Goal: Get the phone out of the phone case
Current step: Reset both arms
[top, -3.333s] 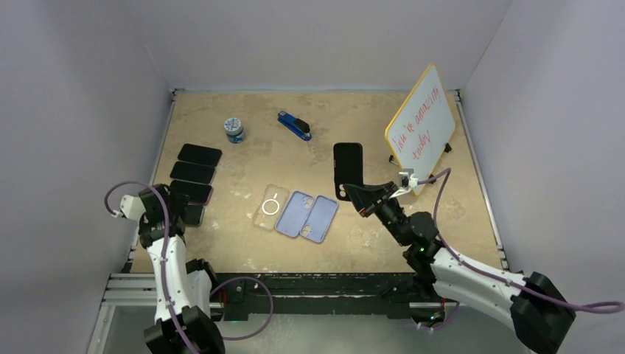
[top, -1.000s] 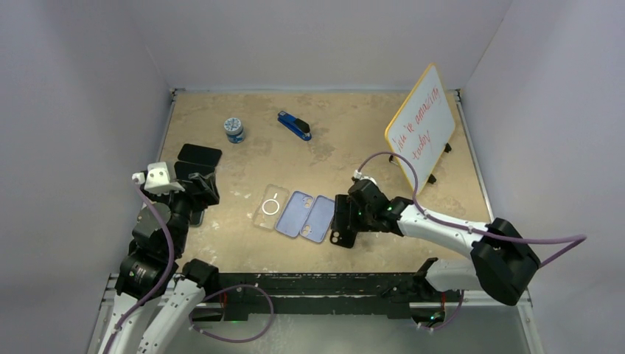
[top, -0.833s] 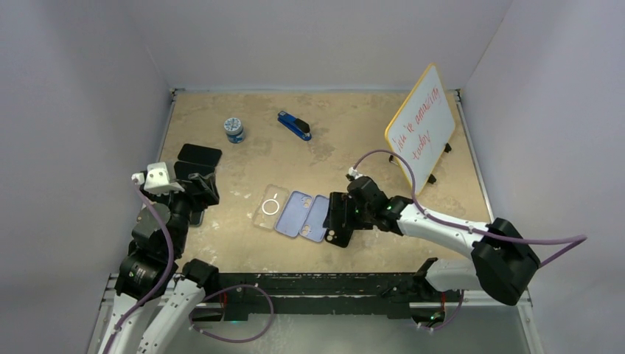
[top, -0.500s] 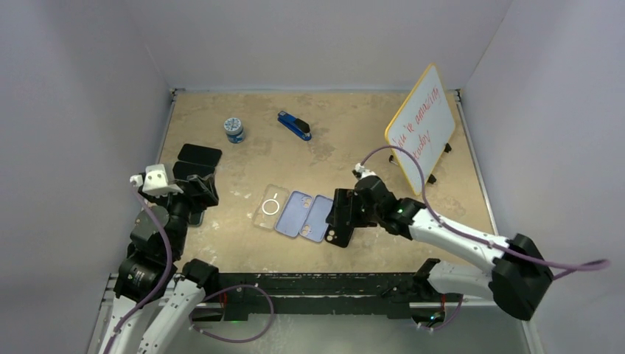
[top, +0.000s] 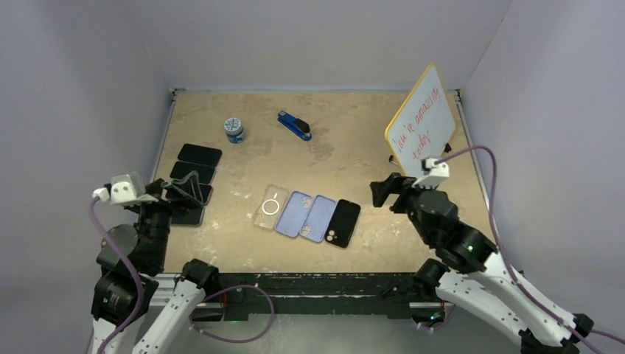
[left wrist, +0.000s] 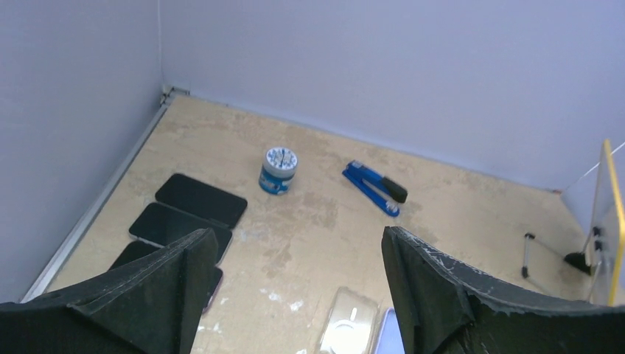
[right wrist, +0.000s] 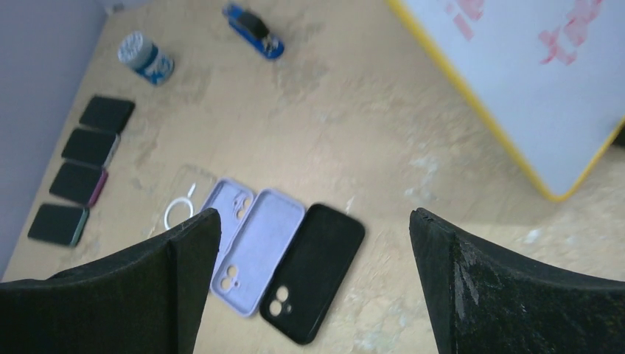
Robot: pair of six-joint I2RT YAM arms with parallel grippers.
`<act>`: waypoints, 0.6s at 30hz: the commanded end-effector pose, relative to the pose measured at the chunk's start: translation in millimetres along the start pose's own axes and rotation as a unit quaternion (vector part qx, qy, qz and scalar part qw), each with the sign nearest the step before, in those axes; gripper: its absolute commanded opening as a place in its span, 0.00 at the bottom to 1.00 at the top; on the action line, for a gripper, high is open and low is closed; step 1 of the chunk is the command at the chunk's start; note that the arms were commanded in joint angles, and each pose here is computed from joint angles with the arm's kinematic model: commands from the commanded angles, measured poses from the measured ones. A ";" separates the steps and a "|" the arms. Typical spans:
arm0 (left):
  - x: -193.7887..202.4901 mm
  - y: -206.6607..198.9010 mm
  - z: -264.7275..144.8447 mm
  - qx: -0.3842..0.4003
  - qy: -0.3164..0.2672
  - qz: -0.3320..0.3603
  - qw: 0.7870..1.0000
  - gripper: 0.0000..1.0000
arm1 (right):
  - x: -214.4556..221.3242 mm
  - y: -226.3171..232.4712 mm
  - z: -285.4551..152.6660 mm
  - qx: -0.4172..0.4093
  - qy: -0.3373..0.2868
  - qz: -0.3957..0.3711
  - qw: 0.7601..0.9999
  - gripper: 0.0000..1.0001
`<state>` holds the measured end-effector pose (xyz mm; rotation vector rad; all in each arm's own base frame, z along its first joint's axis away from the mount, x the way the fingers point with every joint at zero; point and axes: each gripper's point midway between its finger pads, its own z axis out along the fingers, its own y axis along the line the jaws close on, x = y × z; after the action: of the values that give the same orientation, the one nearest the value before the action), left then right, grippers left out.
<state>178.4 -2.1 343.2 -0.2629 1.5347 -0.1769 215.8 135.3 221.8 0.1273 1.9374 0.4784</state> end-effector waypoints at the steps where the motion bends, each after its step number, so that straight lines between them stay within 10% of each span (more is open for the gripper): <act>1: -46.8 6.4 -21.2 0.000 -0.079 -0.012 0.997 0.86 | -61.7 -23.2 -33.1 0.030 -0.123 -0.033 0.991 0.99; 18: -9.9 23.0 4.7 -0.051 -0.091 -0.016 0.994 0.86 | -116.4 -57.1 -99.7 0.033 -0.272 -0.065 0.960 0.99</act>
<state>168.5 24.0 346.5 -0.3570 1.3568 -0.1198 190.8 38.5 313.8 0.1513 1.4758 0.2860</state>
